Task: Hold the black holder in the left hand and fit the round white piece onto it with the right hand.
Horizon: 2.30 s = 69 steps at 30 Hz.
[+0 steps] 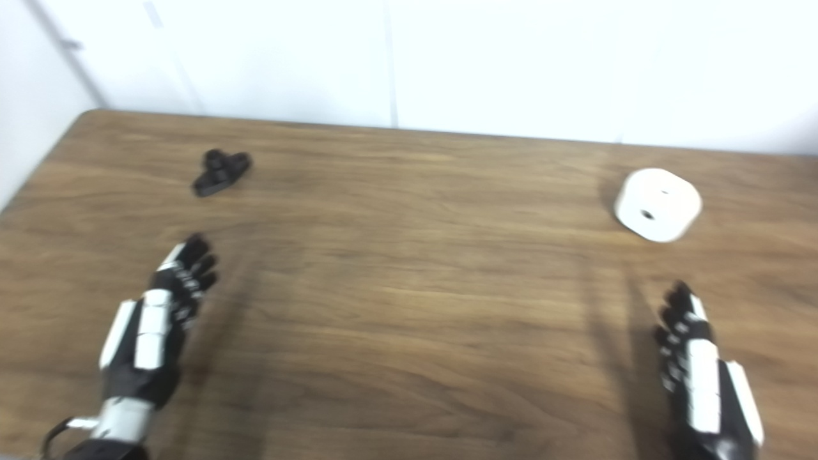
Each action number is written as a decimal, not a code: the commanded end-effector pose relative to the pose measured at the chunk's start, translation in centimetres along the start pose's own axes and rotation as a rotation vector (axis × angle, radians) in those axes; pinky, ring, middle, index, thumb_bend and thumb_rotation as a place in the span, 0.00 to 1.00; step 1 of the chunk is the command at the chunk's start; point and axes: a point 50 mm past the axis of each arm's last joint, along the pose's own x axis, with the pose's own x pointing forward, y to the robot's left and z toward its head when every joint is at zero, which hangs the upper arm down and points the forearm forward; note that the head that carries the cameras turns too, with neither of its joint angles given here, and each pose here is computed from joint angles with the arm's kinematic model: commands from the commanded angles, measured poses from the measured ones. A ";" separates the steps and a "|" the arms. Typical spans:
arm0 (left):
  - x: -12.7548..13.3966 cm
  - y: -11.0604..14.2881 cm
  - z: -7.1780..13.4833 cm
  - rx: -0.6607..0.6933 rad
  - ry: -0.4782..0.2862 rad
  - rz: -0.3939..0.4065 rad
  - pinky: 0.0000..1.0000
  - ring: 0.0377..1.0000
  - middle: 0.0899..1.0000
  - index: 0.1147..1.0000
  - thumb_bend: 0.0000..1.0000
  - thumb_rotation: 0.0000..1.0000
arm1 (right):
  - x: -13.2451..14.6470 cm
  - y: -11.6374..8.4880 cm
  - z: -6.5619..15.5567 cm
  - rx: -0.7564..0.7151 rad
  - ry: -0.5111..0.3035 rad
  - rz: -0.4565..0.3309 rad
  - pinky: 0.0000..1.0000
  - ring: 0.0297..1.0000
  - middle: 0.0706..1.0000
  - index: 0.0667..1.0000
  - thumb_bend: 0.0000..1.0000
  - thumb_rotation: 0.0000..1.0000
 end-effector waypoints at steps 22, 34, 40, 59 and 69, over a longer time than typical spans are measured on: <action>-1.2 -2.4 -0.5 -0.001 -0.026 0.042 0.98 0.97 0.96 0.94 0.61 0.86 | 0.0 -1.6 -0.8 -0.018 -0.075 0.003 1.00 1.00 0.99 0.99 0.58 1.00; -1.7 -2.0 -1.1 0.144 -0.038 0.015 1.00 0.98 0.97 0.96 0.58 0.79 | -0.1 -1.0 -1.2 -0.014 -0.079 0.009 1.00 1.00 0.98 0.98 0.57 1.00; -0.8 -1.4 1.0 0.339 -0.078 0.021 0.90 0.96 0.97 0.96 0.53 0.61 | 0.0 -1.1 -1.6 -0.020 -0.070 -0.003 1.00 1.00 0.98 0.97 0.60 1.00; 8.1 2.6 7.6 0.821 -0.089 0.308 0.86 0.93 0.95 0.92 0.76 0.42 | -0.1 -1.1 -1.6 -0.031 -0.076 -0.008 1.00 1.00 0.96 0.95 0.62 1.00; 11.8 3.5 7.6 0.918 -0.028 0.381 0.90 0.96 0.93 0.89 0.83 0.52 | -0.1 -1.2 -1.5 -0.024 -0.082 -0.007 1.00 1.00 0.96 0.95 0.59 1.00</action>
